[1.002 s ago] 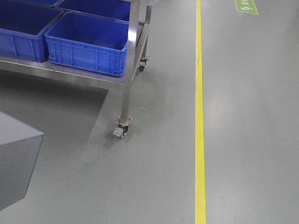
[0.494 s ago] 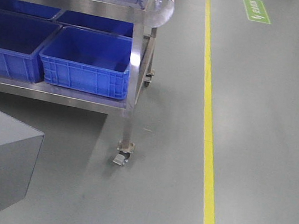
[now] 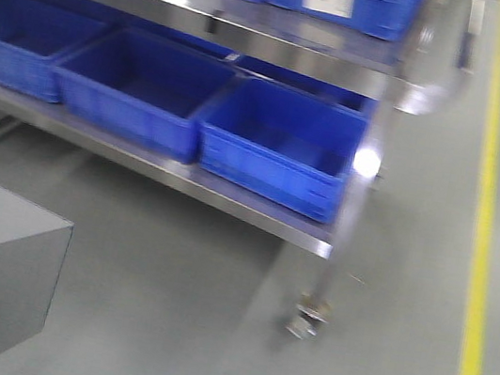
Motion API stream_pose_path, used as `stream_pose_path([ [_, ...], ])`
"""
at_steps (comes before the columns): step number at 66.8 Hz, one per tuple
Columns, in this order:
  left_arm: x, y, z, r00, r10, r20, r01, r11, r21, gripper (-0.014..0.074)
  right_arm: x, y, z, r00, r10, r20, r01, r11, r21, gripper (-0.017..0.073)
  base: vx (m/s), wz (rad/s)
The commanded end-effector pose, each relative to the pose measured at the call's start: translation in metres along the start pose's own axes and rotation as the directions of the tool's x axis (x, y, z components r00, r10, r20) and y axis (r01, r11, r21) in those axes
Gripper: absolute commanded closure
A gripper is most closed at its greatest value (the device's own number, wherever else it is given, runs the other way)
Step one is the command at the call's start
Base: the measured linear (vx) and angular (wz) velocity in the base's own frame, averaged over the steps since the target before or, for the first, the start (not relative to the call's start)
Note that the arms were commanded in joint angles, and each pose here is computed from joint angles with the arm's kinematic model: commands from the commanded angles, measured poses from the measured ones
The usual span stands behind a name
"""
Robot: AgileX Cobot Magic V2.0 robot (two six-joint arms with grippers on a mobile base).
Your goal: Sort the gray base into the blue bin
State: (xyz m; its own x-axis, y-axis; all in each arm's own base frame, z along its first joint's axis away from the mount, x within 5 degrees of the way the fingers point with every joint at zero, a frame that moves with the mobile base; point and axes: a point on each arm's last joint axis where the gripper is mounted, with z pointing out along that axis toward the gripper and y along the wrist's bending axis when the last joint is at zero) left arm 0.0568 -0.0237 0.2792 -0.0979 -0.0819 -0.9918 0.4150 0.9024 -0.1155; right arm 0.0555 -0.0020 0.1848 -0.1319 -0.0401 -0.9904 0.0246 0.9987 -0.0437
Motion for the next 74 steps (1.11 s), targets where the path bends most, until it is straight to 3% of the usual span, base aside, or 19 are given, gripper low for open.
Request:
stream_pose_path([
  [1,-0.0182,-0.0056,-0.0021,0.993,-0.011,0.114,0.004,0.998,0.056,0.0601,-0.0058,-0.0004,-0.0004,0.997,-0.02,0.08,0.019,1.0,0.009,0.0564,0.25,0.95],
  [28,-0.0182,-0.0056,-0.0021,0.993,-0.011,0.114,0.004,0.998,0.056,0.0601,-0.0059,-0.0004,-0.0004,0.996,-0.02,0.082,0.019,1.0,0.009,0.0564,0.24,0.91],
  [74,-0.0182,-0.0056,-0.0021,0.993,-0.011,0.114,0.004,0.998,0.056,0.0601,-0.0058,-0.0004,-0.0004,0.997,-0.02,0.081,0.019,1.0,0.009,0.0564,0.21,0.69],
])
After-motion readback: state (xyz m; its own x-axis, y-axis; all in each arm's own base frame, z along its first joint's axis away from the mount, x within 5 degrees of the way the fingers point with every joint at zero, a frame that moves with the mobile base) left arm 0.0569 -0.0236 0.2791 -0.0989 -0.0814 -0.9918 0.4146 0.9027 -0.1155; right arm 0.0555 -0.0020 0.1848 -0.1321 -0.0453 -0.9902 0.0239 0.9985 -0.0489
